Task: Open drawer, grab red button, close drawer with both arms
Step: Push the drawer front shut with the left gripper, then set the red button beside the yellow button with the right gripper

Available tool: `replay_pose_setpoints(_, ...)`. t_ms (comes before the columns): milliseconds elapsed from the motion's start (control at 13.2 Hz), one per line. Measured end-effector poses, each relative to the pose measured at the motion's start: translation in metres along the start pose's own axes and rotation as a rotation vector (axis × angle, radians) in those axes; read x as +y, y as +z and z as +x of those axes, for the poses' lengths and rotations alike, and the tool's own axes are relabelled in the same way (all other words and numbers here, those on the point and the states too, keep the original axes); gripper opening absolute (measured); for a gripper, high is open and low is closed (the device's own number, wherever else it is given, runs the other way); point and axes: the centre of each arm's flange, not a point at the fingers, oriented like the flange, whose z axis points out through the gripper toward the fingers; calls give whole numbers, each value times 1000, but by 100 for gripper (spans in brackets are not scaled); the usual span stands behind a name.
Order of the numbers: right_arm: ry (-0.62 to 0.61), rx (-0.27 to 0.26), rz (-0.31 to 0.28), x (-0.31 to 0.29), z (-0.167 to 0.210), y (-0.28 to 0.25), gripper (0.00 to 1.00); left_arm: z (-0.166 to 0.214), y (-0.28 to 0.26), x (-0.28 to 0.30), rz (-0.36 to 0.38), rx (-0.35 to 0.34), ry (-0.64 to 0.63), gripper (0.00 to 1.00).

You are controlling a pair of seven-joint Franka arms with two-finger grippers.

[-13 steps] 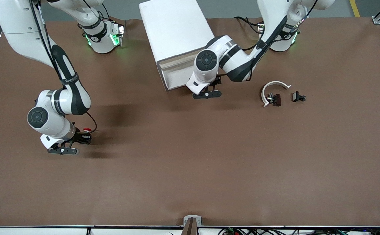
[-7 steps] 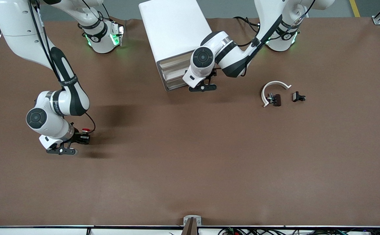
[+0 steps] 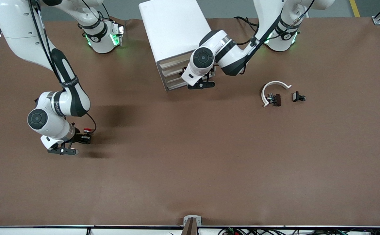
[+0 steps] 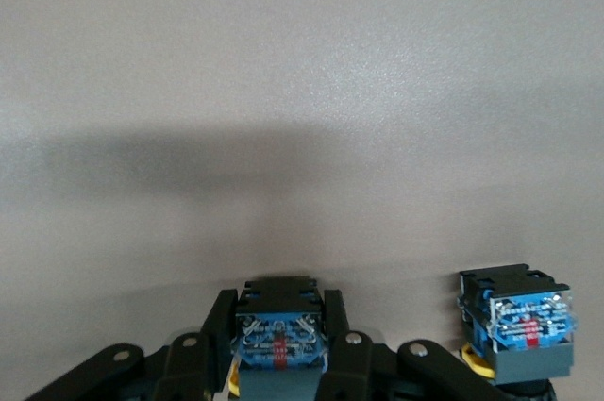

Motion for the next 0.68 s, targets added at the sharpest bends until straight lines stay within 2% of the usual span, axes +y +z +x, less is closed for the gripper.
replay_pose_setpoints(76,2,-1,1,0,0,1,41,0,0,0,-2,-1,0,100)
replay_pose_setpoints(152,3,-2,1,1,0,1,46,0,-1,1,-4,-1,-1,100)
replay_pose_setpoints(379,4,-3,2,1,0,3,76,5,-9,2,-25,8,-18,100)
replay_pose_setpoints(531,4,2,3,0,2,1,99,24,-28,-4,-57,25,-62,100)
replay_pose_setpoints(682,3,2,3,0,4,-3,100,58,-58,-23,-97,60,-115,100)
